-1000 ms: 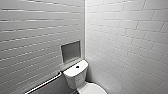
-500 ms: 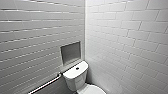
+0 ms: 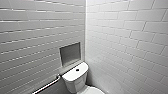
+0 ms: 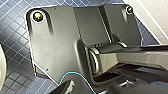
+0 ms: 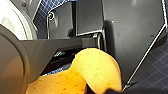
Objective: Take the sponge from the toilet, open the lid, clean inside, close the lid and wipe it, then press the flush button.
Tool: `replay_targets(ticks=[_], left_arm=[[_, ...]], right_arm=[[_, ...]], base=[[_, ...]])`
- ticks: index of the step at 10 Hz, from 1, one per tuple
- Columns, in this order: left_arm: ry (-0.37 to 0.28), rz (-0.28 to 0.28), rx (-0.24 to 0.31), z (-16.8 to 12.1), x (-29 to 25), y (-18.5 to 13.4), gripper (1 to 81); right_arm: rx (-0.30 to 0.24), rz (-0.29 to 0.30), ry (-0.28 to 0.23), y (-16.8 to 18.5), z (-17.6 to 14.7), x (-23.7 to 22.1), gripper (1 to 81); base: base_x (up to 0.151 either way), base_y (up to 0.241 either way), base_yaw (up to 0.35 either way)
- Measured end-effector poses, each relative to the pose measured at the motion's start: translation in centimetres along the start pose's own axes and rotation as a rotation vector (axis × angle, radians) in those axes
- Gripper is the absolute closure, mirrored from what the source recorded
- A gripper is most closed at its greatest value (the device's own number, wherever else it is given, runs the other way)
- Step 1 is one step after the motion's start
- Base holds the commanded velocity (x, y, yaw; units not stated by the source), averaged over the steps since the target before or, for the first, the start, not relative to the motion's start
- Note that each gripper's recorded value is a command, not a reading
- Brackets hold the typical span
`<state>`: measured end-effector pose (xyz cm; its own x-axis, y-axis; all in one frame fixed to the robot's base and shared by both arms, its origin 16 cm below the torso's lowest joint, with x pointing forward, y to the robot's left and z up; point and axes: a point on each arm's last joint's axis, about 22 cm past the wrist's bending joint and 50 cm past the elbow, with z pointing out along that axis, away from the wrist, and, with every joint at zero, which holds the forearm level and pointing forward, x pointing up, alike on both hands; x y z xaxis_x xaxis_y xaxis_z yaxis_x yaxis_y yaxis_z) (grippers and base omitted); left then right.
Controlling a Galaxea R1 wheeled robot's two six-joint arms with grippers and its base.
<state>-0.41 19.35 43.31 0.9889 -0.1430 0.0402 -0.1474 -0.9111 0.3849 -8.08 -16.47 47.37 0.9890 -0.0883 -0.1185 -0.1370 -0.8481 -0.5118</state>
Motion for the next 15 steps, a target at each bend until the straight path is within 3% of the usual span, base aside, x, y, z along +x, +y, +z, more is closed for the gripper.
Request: replay_targets(ticks=[15], left_arm=[[0.002, 0.000, -0.007, 0.16, 0.08, 0.49, 1.0]], right_arm=[[0.003, -0.002, -0.001, -0.19, 0.09, -0.16, 81.1]], base=[[0.085, 0.000, 0.000]])
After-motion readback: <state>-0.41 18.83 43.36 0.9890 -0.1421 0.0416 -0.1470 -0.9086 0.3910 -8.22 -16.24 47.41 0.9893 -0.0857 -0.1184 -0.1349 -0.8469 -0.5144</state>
